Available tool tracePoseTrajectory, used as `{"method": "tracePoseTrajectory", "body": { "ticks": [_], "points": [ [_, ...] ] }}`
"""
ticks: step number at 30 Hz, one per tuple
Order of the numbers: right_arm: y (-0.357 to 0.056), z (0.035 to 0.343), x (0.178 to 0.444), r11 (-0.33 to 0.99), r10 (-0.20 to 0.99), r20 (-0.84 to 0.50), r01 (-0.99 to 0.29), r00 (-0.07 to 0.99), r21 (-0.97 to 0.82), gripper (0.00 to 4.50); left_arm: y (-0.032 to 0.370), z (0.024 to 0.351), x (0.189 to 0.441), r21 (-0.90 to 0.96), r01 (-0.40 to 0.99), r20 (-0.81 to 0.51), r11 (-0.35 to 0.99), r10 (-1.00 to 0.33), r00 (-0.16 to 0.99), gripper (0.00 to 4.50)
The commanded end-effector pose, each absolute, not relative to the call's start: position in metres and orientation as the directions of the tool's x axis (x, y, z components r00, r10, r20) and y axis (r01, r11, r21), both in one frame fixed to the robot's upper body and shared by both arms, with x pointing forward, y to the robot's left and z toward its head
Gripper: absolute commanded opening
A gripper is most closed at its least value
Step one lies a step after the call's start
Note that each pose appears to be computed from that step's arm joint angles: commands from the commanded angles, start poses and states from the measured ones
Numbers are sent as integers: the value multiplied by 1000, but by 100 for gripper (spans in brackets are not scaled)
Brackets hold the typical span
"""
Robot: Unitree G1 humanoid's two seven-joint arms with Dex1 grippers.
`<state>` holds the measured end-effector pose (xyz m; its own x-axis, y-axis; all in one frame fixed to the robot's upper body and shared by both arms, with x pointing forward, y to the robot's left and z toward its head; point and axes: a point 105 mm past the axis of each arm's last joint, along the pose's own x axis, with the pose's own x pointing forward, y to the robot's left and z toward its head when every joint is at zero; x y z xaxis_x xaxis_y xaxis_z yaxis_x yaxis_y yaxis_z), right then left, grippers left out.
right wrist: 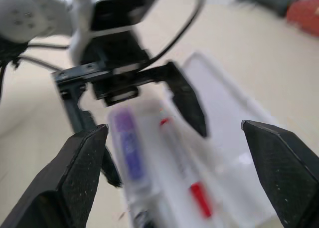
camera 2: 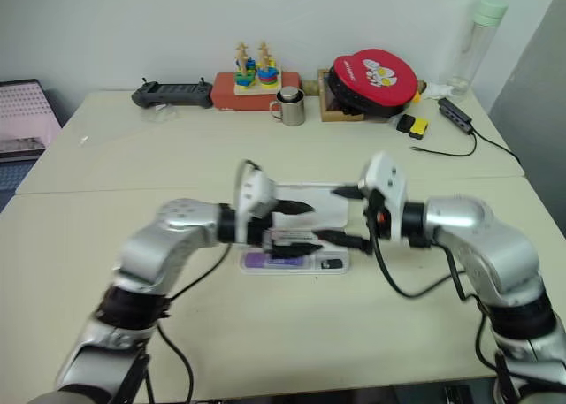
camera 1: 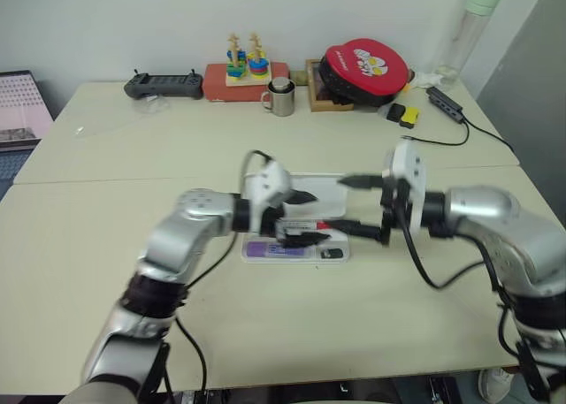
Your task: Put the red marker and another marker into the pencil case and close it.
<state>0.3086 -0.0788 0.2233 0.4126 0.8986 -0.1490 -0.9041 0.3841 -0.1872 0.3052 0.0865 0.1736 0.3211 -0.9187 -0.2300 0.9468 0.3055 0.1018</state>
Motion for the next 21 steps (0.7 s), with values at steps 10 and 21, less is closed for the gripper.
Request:
{"method": "tracePoseTrajectory", "body": {
  "ticks": [10, 21],
  "points": [
    [-65, 229, 422, 589, 737, -217, -765, 640, -260, 218, 160, 210, 300, 124, 756, -53, 643, -756, 652, 450],
    [-47, 193, 409, 409, 778, -386, -866, 496, -288, 3, 173, 214, 293, 107, 747, -57, 656, -746, 663, 450]
  ]
}}
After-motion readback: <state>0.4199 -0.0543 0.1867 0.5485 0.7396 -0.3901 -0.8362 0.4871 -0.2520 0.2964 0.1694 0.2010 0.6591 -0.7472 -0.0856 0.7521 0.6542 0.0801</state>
